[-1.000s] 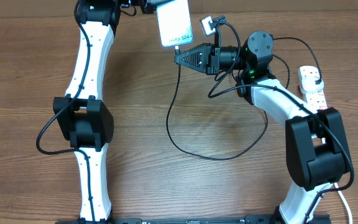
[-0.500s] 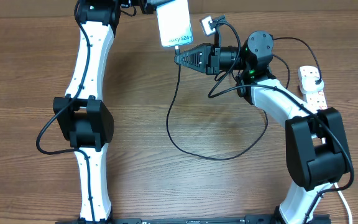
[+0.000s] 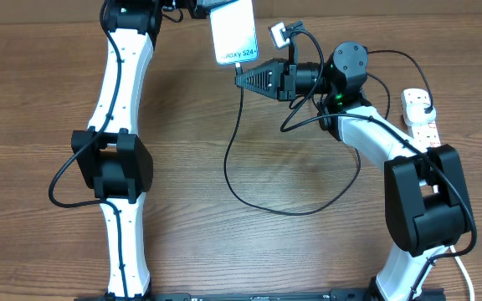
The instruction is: Plug charger to phone and switch on socket
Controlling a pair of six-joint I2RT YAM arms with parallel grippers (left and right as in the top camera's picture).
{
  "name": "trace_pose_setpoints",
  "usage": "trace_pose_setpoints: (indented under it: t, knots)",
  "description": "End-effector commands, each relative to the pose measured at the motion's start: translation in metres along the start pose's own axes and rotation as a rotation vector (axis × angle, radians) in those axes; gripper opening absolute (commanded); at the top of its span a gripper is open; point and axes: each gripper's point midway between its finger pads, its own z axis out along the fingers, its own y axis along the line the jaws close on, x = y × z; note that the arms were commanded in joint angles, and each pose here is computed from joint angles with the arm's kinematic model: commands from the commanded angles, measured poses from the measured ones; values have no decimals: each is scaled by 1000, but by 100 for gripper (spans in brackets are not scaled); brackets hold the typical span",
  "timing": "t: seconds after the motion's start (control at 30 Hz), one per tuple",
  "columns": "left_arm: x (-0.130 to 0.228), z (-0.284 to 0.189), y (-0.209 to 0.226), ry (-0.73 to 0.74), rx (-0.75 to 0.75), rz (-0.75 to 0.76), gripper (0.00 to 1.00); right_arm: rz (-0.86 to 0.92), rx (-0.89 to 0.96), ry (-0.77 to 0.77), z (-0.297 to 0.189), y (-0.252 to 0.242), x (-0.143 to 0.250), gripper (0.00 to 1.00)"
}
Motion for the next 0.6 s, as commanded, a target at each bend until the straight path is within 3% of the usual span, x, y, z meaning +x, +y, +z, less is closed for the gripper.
trace_pose_setpoints:
  t: [0.0, 0.57]
  knots:
    - [6, -2, -14, 43, 22, 51, 4, -21, 5, -21, -3, 2, -10, 4]
    - [7, -2, -14, 47, 25, 52, 4, 3, 23, -58, -3, -1, -16, 4]
